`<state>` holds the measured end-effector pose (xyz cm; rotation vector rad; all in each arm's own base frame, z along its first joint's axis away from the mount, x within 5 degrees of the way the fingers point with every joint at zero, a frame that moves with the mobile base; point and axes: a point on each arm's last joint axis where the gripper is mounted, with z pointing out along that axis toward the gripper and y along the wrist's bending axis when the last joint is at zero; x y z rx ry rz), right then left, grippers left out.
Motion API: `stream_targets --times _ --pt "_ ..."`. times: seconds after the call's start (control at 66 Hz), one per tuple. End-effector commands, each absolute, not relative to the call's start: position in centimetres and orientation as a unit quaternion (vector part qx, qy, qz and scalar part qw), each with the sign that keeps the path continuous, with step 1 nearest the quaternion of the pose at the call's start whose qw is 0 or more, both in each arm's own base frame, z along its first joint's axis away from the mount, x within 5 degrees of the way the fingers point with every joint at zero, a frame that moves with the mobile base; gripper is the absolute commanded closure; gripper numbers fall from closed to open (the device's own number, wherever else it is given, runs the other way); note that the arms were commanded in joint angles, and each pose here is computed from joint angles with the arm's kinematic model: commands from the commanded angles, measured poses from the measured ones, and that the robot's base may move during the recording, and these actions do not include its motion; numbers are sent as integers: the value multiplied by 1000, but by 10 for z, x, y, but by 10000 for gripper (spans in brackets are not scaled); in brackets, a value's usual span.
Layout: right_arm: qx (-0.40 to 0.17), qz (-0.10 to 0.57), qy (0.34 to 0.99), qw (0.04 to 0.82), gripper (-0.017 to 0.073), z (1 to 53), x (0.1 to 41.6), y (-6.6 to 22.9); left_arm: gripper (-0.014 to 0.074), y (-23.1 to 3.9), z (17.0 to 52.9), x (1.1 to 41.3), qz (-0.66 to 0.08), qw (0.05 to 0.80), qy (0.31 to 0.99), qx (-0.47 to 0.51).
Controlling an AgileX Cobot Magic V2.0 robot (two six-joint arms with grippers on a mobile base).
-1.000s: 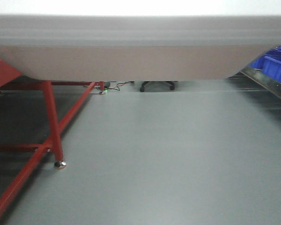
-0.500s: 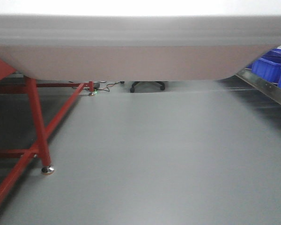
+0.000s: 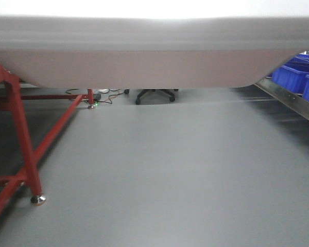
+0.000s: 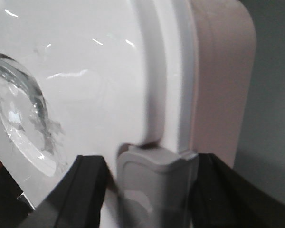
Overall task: Grab white bin and place on right shelf
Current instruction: 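Hold the bin with both grippers while the base turns away, then carry the bin with both grippers toward the metal shelf rack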
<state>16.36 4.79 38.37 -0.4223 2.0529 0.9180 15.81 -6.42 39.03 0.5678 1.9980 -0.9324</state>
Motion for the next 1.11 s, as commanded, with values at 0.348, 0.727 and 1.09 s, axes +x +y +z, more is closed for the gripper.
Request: stream_targets --times 0.348,0.727,1.09 --pt "-173 449 760 437 174 408 154 59 352 -76 412 140 -457 412 744 261" --pt "-173 449 760 438 174 408 154 59 352 -76 412 140 -457 412 744 261" --pt "-173 449 760 438 174 408 154 59 352 -76 412 140 -457 412 744 261"
